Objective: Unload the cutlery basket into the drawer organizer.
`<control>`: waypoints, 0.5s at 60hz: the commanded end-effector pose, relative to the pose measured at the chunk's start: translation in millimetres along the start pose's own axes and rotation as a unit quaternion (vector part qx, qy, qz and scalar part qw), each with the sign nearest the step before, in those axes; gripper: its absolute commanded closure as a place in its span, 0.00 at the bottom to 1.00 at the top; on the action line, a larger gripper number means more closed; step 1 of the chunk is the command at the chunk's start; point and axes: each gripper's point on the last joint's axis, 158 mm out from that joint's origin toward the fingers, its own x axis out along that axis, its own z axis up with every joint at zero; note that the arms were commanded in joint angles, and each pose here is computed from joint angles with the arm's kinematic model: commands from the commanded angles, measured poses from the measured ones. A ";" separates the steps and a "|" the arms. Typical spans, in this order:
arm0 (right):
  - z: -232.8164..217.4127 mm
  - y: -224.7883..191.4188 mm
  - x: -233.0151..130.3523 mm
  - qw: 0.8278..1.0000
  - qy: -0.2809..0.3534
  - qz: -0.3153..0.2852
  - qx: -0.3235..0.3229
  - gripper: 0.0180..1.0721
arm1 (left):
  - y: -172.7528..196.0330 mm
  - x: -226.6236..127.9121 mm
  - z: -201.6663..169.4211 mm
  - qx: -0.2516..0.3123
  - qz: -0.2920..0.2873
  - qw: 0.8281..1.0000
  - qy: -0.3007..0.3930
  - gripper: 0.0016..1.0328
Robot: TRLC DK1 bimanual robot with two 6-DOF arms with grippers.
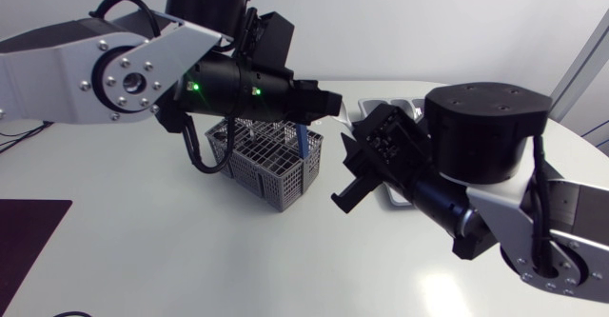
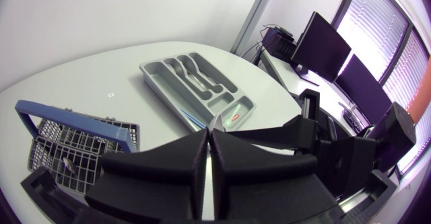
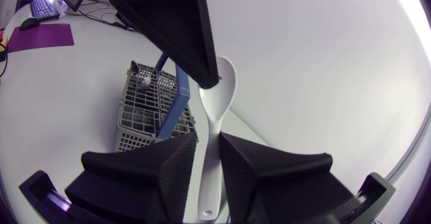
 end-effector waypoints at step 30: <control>-6.9 4.0 1.5 1.000 0.009 0.005 -0.016 0.91 | -3.8 -0.2 0.7 -0.012 -0.008 1.000 -0.001 0.97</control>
